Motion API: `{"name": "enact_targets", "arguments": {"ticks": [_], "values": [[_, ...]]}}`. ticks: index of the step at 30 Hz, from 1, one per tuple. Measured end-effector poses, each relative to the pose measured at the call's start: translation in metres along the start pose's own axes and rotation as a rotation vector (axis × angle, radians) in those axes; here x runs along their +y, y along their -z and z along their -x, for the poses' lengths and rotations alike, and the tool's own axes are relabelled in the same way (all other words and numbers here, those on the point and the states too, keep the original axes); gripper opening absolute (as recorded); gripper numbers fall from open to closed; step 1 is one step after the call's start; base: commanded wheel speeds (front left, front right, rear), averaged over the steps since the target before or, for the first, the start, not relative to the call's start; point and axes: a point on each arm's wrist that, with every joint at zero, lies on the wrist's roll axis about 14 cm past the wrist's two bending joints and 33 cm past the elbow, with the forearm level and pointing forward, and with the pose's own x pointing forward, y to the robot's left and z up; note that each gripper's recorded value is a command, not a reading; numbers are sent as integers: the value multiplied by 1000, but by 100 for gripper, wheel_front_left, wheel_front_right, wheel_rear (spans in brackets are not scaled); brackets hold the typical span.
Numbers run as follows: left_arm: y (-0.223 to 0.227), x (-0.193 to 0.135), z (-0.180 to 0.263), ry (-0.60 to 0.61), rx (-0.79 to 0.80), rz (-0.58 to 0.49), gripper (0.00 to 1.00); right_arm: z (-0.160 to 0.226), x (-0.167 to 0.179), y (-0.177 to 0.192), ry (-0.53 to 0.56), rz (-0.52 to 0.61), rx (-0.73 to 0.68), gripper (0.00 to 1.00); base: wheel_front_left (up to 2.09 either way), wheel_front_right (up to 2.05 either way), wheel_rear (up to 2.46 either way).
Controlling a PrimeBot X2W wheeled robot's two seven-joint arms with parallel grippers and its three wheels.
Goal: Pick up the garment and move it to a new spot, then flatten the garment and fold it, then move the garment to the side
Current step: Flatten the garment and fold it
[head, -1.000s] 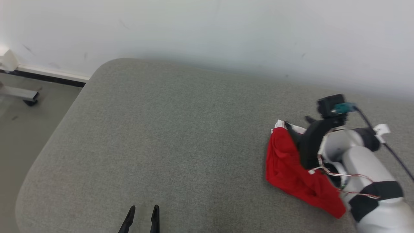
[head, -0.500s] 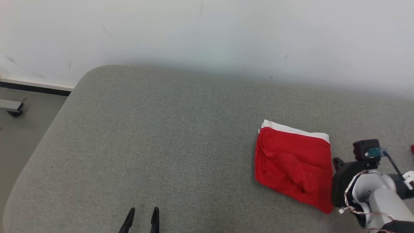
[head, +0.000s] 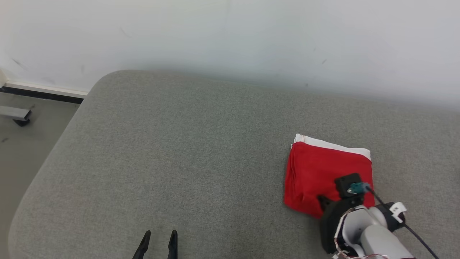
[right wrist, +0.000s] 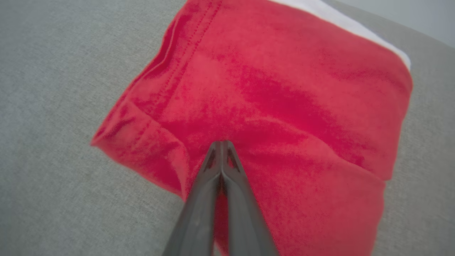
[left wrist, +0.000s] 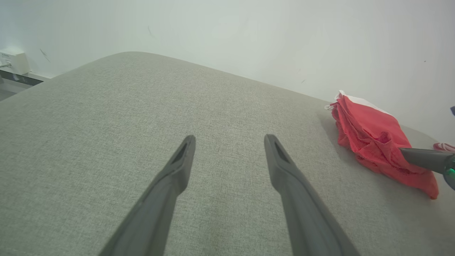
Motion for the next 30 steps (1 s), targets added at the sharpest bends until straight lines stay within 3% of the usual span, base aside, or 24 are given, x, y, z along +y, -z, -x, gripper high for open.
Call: {"name": "enact_targets", "arguments": {"ticks": [9, 15, 16, 17, 18, 23, 30], "values": [[-3, 3, 3, -10, -12, -1, 100, -1, 63, -1, -159, 101, 20, 0, 0, 0, 0], [-5, 4, 5, -11, -20, 0, 100, 3, 96, -3, -245, 95, 14, 0, 0, 0, 0], [-5, 4, 6, -12, -22, 1, 100, 5, 101, -6, -257, 89, 1, 6, 0, 0, 0], [-6, 4, 6, -14, -24, 1, 100, 7, 105, -12, -269, 76, -23, 41, 0, 0, 0], [-6, 5, 7, -15, -25, 0, 100, 9, 106, -19, -275, 65, -53, 100, 0, 0, 0], [-10, 9, 9, -28, -39, -6, 100, 22, 98, -58, -261, 2, -226, 100, 0, 0, 0], [-23, 17, 2, -36, -72, -47, 100, 53, 51, -83, -136, -78, -424, 100, 0, 0, 0]]}}
